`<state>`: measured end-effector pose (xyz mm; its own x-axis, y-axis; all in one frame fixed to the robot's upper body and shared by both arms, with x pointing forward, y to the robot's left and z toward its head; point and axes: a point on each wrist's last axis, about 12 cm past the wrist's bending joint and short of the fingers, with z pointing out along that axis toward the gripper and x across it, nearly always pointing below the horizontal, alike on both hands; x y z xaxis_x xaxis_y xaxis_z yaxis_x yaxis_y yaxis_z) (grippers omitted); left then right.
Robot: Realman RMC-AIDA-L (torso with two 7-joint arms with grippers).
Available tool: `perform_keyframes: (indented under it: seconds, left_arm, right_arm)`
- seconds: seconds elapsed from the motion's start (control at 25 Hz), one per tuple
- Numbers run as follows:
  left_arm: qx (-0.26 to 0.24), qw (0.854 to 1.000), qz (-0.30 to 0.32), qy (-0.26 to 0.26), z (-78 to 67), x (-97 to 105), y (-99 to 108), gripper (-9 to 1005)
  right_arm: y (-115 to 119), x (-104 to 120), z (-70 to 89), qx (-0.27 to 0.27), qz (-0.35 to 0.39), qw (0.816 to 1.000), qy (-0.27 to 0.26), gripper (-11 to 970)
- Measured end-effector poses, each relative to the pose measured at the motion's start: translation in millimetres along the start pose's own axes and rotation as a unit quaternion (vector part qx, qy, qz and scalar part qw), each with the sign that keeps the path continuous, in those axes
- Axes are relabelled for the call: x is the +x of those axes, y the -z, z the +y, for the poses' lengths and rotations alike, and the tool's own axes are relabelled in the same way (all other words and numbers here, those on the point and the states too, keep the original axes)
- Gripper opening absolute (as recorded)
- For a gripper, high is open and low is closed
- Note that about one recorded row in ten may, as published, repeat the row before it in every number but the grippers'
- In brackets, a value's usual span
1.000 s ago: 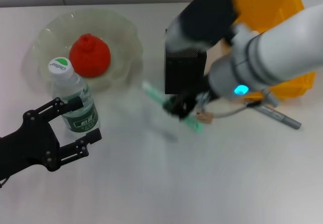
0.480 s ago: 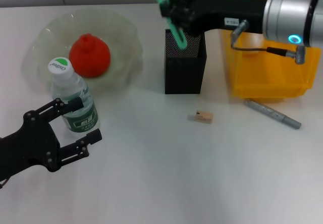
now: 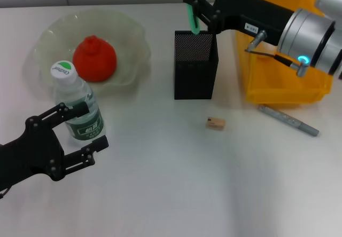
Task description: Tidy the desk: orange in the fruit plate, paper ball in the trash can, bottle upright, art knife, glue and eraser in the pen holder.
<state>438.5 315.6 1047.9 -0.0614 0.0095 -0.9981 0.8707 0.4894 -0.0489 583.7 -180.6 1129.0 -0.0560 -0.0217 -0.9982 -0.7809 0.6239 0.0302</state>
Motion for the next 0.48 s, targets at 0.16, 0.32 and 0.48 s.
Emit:
perform_keyframes:
  seconds: [0.16, 0.32, 0.48]
  left_arm:
    - [0.000, 1.000, 0.000, 0.000, -0.2, 0.1, -0.1, 785]
    - [0.002, 1.000, 0.001, 0.000, -0.3, 0.2, -0.4, 785]
    - [0.002, 1.000, 0.001, 0.000, -0.6, 0.4, -0.4, 785]
  right_arm:
    - [-4.2, 19.4, -4.0, 0.001, 0.001, 1.000, -0.003, 166]
    - [-9.0, 34.9, -5.9, 0.000, 0.024, 1.000, -0.013, 166]
    - [-7.4, 41.7, -4.8, 0.002, 0.032, 0.999, -0.005, 166]
